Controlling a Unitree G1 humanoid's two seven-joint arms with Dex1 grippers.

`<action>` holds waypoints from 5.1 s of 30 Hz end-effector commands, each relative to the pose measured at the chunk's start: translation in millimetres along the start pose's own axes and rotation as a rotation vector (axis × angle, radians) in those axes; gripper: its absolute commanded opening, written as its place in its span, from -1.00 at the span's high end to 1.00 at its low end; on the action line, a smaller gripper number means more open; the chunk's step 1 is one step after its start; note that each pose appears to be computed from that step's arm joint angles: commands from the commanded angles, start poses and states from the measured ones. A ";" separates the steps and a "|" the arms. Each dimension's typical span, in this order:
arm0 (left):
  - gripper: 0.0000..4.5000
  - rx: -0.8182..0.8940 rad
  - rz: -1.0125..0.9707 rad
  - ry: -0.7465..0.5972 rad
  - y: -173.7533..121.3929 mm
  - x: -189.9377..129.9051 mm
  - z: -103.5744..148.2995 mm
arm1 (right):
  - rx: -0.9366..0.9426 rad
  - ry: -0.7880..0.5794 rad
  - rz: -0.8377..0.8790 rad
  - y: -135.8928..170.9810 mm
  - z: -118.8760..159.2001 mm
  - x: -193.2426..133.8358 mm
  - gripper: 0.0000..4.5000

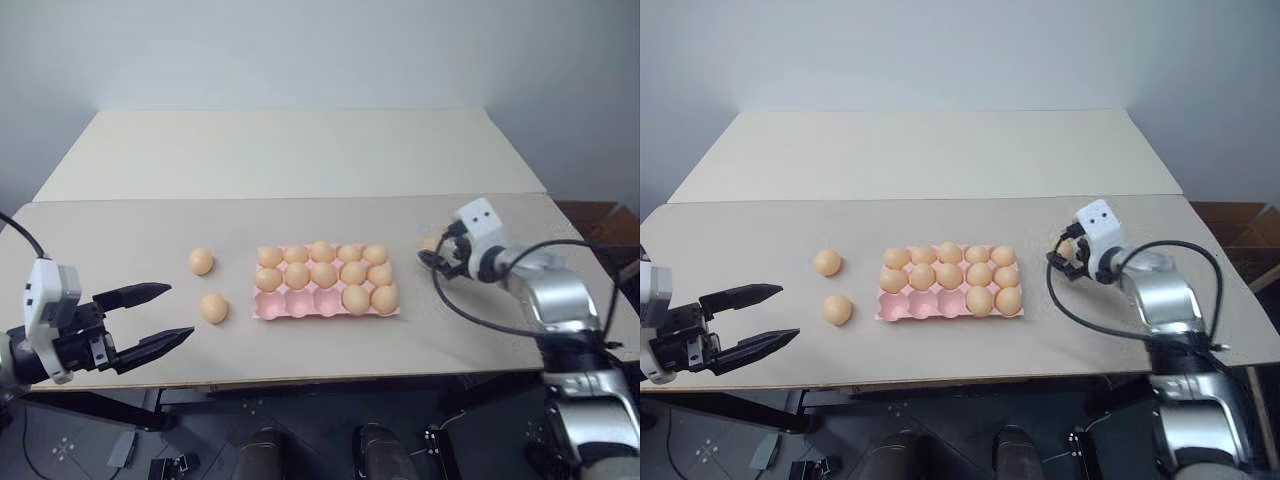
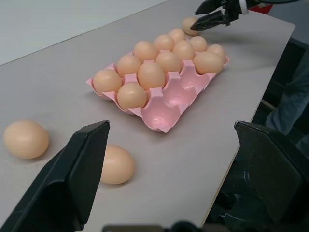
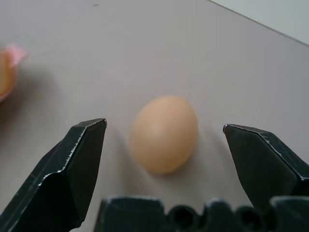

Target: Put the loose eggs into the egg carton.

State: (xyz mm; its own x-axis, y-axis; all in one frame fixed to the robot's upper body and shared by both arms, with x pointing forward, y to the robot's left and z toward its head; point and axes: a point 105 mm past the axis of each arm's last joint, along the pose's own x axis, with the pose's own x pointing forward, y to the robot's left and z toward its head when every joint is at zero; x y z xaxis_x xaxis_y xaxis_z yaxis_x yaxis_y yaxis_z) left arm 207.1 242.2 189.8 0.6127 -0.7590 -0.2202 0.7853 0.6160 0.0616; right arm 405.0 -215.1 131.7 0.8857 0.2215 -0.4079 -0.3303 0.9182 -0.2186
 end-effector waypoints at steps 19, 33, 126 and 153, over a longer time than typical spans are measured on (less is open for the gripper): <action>-1.00 0.080 -0.012 -0.009 -7.3 -3.1 16.0 | -0.057 -0.258 0.209 74.6 71.6 -32.4 0.13; -1.00 0.098 -0.042 -0.019 -3.5 6.9 18.2 | -0.342 -0.259 0.558 201.6 49.8 -58.9 0.13; -0.99 0.025 -0.196 0.036 -24.4 164.7 7.8 | -0.241 -0.456 0.587 67.6 34.2 -134.1 -1.00; -0.99 0.085 0.239 -0.006 23.6 -34.9 -14.5 | -0.248 -0.417 0.691 66.5 23.9 -136.2 -1.00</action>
State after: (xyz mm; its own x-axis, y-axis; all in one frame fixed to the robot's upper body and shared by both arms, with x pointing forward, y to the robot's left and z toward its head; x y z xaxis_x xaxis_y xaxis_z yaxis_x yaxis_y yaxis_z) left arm 202.5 291.7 169.1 0.7729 -0.5941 -0.2231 0.6267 0.7698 0.1214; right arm 272.5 -174.3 183.1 0.4936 0.8485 -0.1906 -0.8651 0.4565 -0.2080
